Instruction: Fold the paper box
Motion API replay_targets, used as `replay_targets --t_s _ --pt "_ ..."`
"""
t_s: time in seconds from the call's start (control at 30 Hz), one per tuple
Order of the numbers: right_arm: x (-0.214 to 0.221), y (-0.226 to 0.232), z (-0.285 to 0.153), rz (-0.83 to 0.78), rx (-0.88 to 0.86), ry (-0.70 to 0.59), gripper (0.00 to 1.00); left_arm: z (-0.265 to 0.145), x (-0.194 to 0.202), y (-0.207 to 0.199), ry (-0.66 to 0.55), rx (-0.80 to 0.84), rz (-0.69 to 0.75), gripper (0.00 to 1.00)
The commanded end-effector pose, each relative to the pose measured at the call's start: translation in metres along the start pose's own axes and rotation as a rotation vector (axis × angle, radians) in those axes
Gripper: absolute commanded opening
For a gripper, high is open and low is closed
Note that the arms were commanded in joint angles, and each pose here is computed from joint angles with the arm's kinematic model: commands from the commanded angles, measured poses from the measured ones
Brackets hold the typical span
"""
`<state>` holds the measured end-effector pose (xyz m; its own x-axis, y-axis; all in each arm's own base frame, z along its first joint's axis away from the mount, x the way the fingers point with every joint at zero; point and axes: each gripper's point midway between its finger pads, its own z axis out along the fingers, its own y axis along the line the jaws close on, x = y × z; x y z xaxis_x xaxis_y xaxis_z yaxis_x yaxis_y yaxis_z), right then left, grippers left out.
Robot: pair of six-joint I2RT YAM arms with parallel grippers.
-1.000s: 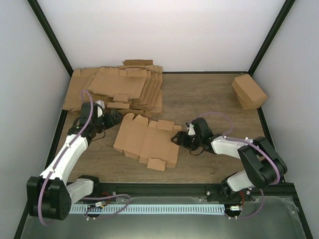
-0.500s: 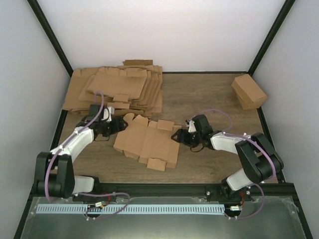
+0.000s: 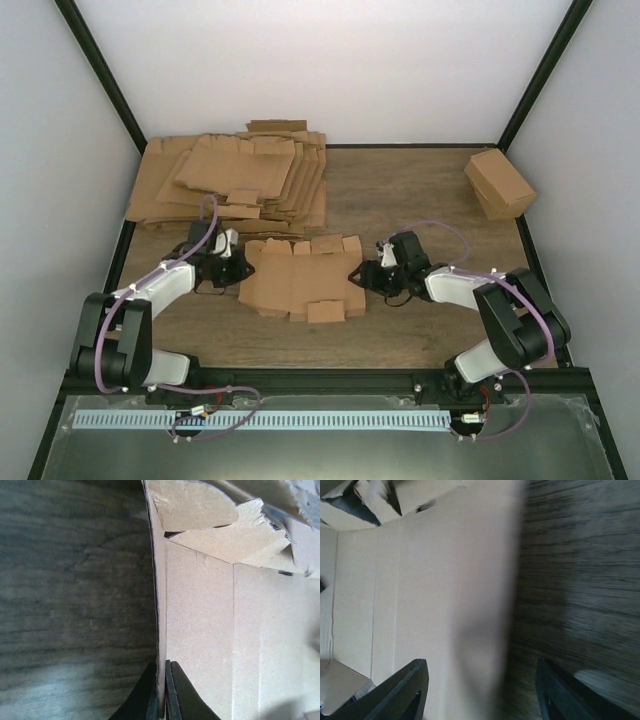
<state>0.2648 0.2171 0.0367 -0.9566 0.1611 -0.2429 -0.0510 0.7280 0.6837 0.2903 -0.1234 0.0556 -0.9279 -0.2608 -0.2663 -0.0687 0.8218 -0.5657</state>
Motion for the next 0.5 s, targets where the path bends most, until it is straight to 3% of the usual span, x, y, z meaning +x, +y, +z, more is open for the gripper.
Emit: replay_targets --t_s 0.0,0.47 --pt "0.006 -0.018 -0.01 0.011 0.06 0.003 0.62 -0.001 0.004 -0.011 -0.034 0.056 -0.029 0.04" --pt "-0.003 -0.03 -0.05 -0.025 0.176 -0.101 0.77 -0.017 0.034 -0.03 -0.133 0.127 -0.152 0.04"
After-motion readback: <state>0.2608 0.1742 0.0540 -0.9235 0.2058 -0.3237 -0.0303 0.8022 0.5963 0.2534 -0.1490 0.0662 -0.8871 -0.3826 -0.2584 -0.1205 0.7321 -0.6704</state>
